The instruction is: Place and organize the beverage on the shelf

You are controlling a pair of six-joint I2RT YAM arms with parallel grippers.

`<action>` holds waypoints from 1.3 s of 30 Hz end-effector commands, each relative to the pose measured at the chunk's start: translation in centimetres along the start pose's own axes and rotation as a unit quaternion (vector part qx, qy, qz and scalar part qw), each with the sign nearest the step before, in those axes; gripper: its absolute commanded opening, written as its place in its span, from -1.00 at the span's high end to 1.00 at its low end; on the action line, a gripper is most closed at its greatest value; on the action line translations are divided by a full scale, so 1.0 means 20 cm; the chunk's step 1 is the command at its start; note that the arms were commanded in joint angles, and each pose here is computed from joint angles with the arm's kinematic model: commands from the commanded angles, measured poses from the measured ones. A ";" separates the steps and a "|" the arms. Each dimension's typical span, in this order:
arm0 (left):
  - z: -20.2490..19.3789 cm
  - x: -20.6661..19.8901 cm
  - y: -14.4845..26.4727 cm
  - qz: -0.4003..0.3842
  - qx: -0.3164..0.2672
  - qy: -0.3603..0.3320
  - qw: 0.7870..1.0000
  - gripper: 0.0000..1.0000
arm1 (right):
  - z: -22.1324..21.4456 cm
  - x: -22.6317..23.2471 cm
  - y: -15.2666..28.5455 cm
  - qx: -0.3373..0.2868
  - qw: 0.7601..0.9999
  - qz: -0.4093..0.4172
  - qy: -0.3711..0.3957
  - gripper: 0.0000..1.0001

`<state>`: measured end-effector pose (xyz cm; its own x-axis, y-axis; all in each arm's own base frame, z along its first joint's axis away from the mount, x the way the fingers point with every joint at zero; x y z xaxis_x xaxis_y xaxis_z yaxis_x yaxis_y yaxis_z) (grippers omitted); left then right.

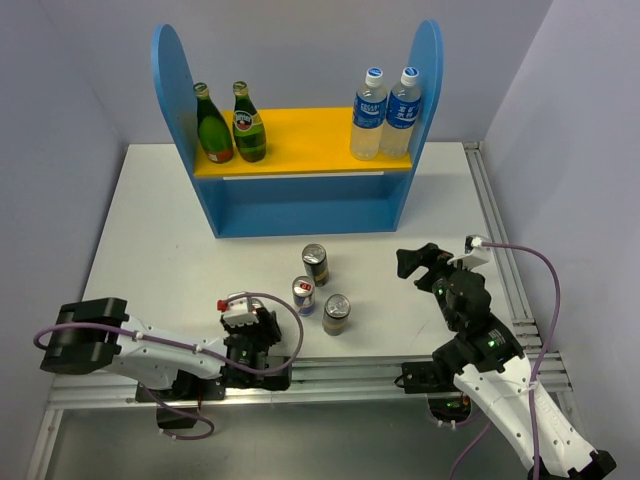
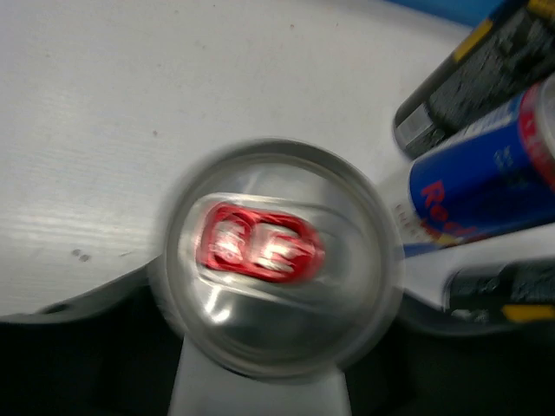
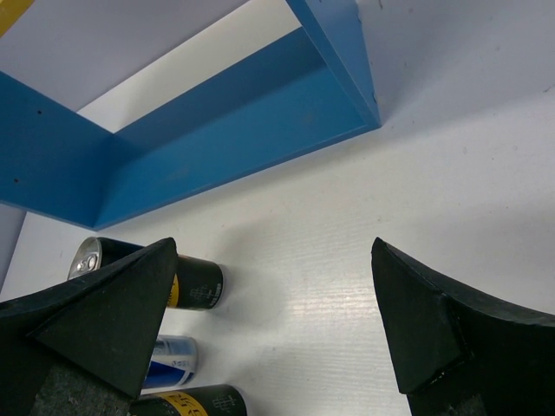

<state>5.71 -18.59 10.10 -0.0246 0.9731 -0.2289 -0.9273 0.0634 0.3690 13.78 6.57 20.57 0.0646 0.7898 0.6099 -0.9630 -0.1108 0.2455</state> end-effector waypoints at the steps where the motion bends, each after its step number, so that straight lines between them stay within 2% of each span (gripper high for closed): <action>1: -0.01 -0.02 -0.06 0.001 -0.028 0.022 0.999 0.06 | 0.01 0.02 -0.01 -0.008 1.000 0.014 0.003 -1.00; 3: -0.01 -0.01 -0.09 0.016 -0.036 0.022 0.999 0.41 | 0.01 0.02 0.00 -0.009 1.000 0.015 0.002 -1.00; 4: 0.00 -0.01 -0.10 0.022 -0.040 0.022 0.999 0.73 | 0.01 0.02 -0.01 -0.007 1.000 0.015 0.003 -1.00; 6: 0.01 0.01 -0.13 0.038 -0.049 0.017 0.998 0.99 | 0.01 0.02 0.00 -0.008 1.000 0.018 0.003 -1.00; 14: 0.26 -0.09 -0.26 0.078 -0.101 -0.020 0.992 0.99 | 0.01 0.02 0.00 -0.009 1.000 0.020 0.002 -1.00; 15: 0.33 -0.14 -0.30 0.075 -0.112 -0.023 0.991 0.99 | 0.01 0.02 0.00 -0.011 1.000 0.023 0.001 -1.00; 16: 0.32 -0.12 -0.32 0.061 -0.097 -0.038 0.993 0.99 | 0.02 0.02 0.00 -0.011 1.000 0.024 0.002 -1.00; 17: 0.38 -0.15 -0.33 0.036 -0.103 -0.015 0.994 0.99 | 0.02 0.03 0.01 -0.011 1.000 0.026 0.001 -1.00; 19: 0.47 -0.13 -0.39 0.003 -0.112 -0.015 0.994 0.99 | 0.02 0.02 0.01 -0.012 1.000 0.027 0.001 -1.00; 20: 0.51 -0.08 -0.45 0.027 -0.119 -0.027 0.992 0.99 | 0.01 0.02 0.01 -0.012 1.000 0.028 0.001 -1.00; 27: 0.74 -0.05 -0.71 0.040 -0.140 -0.051 0.988 0.99 | 0.02 0.03 0.01 -0.012 0.999 0.031 0.000 -1.00; 39: 0.94 -0.01 -1.10 0.069 -0.164 -0.045 0.983 0.99 | 0.01 0.03 0.01 -0.007 0.999 0.032 0.003 -1.00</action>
<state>30.58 -15.43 15.31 -0.1647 0.9862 -0.0151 -0.9641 -0.1577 0.2134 13.54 6.69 20.82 0.0313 0.7842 0.6197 -0.9642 -0.1397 0.2255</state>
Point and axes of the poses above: each gripper's point midway between its finger pads, its own y axis back along the fingers, its own x axis along the line the jaws close on, z = x × y, the point moved 9 cm from there along y, back along the fingers, and after that the axes turned 6 degrees about -y, right-handed, at the moved point
